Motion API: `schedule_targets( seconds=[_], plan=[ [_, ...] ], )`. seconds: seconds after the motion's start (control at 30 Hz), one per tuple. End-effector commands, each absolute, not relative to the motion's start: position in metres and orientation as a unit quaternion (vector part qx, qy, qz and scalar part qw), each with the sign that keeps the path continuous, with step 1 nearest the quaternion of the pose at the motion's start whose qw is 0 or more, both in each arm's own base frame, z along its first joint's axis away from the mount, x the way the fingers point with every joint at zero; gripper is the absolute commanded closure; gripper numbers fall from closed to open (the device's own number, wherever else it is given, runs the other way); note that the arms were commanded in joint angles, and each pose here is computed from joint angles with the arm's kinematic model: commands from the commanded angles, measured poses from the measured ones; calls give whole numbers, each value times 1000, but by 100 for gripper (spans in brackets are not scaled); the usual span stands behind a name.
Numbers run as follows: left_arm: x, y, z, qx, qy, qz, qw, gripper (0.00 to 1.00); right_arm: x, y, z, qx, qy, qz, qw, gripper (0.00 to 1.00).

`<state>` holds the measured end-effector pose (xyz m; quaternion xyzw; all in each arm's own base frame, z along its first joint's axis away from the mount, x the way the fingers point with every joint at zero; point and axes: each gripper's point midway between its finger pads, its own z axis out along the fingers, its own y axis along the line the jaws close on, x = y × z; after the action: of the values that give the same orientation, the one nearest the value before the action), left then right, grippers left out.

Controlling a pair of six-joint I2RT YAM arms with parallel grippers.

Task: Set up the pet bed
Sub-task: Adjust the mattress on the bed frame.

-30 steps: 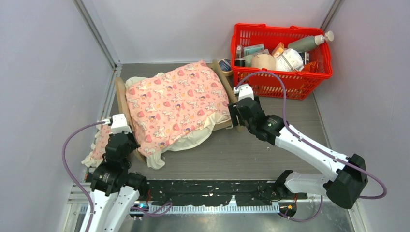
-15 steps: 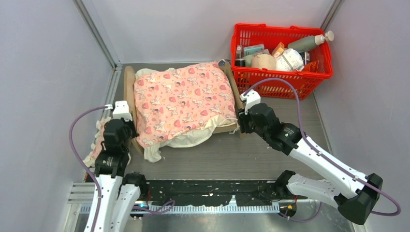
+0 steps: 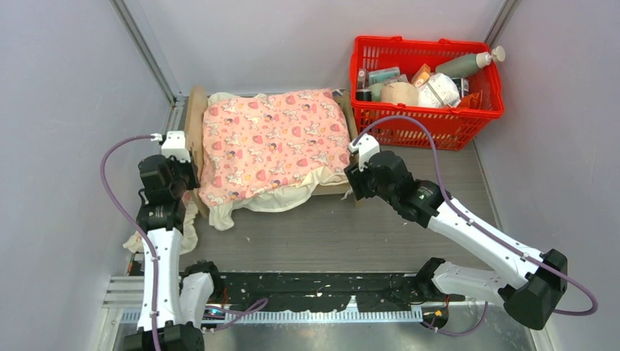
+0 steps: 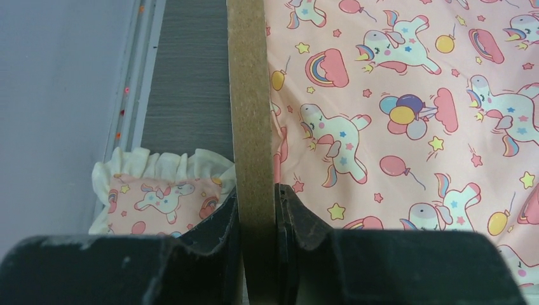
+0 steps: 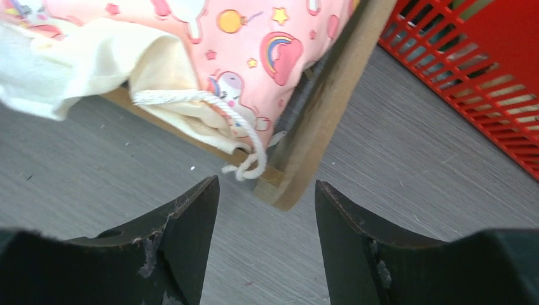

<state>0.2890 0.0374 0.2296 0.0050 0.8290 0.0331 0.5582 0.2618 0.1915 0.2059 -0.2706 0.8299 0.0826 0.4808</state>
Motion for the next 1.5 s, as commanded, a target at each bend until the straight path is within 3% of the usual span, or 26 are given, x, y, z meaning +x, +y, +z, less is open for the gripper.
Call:
schedule_targets(
  seconds=[0.0,0.2,0.37,0.6,0.7,0.87,0.97,1.23,1.33,1.47],
  plan=[
    [302,17,320,111,734,11,670,100,285,179,234,-194,829,62,520,38],
    [319,21,319,124,727,-14,675,100,278,222,243,-283,793,147,520,42],
    [327,11,316,136,721,-58,677,100,292,243,233,-327,790,160,494,30],
    [331,15,305,126,719,-51,681,100,296,255,203,-361,803,196,431,27],
    [334,15,302,121,717,-57,684,100,289,259,198,-374,801,223,411,30],
    [337,17,304,120,710,-54,691,100,260,261,195,-394,791,268,383,43],
    [337,19,305,117,710,-49,692,100,229,266,194,-418,771,325,355,46],
    [340,17,303,107,704,-62,699,100,175,239,161,-414,798,342,273,46],
    [341,17,303,108,703,-63,700,100,186,229,169,-385,818,308,297,46],
    [342,16,300,109,704,-68,698,100,228,227,208,-310,816,267,410,46]
  ],
)
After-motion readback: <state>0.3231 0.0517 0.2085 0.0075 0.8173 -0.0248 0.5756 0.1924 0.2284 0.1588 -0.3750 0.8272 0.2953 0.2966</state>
